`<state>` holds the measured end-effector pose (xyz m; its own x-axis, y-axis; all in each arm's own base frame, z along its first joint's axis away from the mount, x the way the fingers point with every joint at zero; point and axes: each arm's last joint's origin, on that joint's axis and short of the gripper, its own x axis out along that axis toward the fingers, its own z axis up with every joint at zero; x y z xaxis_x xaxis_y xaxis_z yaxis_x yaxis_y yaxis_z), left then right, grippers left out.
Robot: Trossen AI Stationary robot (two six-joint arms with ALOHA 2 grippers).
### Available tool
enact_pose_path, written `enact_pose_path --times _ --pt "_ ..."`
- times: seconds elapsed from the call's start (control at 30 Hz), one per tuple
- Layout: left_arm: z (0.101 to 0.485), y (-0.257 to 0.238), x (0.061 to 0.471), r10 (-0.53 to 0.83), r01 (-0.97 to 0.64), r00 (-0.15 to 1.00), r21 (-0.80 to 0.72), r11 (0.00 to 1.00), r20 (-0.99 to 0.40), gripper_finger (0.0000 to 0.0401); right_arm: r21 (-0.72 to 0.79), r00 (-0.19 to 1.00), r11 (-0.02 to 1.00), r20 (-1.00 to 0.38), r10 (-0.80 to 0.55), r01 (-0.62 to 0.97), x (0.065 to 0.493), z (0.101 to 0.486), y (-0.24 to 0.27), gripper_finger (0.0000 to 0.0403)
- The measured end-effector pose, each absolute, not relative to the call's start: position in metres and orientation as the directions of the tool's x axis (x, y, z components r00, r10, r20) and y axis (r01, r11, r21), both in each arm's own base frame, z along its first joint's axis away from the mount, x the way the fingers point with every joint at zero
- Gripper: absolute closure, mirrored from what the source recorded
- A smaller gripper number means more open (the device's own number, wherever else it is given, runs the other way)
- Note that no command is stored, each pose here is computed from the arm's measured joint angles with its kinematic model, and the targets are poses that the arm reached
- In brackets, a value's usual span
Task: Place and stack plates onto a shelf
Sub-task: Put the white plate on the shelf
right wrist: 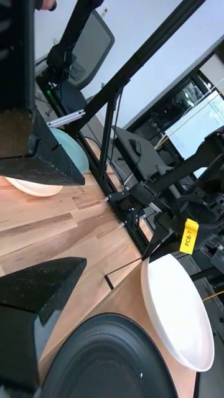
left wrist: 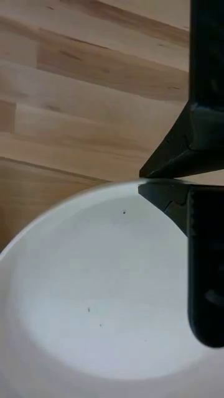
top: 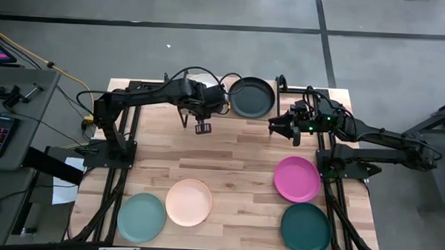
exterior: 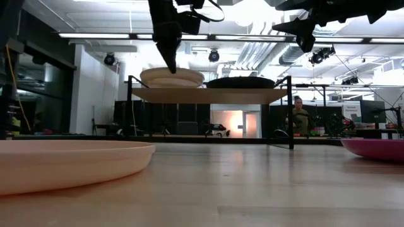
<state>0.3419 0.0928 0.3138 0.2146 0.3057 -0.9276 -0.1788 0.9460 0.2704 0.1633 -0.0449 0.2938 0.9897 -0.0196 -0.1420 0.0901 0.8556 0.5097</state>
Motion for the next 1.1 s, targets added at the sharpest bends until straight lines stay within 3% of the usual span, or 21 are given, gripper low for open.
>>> enact_pose_path --times 0.3,0.77,1.1 --pt "0.311 0.095 0.348 0.31 -0.17 0.235 0.275 0.946 -0.921 0.0401 0.51 0.99 0.856 -0.142 -0.02 0.09 0.163 0.294 -0.045 0.0222" --pt "0.293 0.098 0.355 0.308 -0.157 0.173 0.283 0.946 -0.936 0.0395 0.509 0.99 0.856 -0.142 -0.02 0.091 0.163 0.294 -0.045 0.0222" --pt "0.295 0.099 0.352 0.366 -0.153 0.135 0.346 0.926 -0.921 0.0337 0.506 0.99 0.858 -0.142 -0.022 0.092 0.163 0.294 -0.045 0.0222"
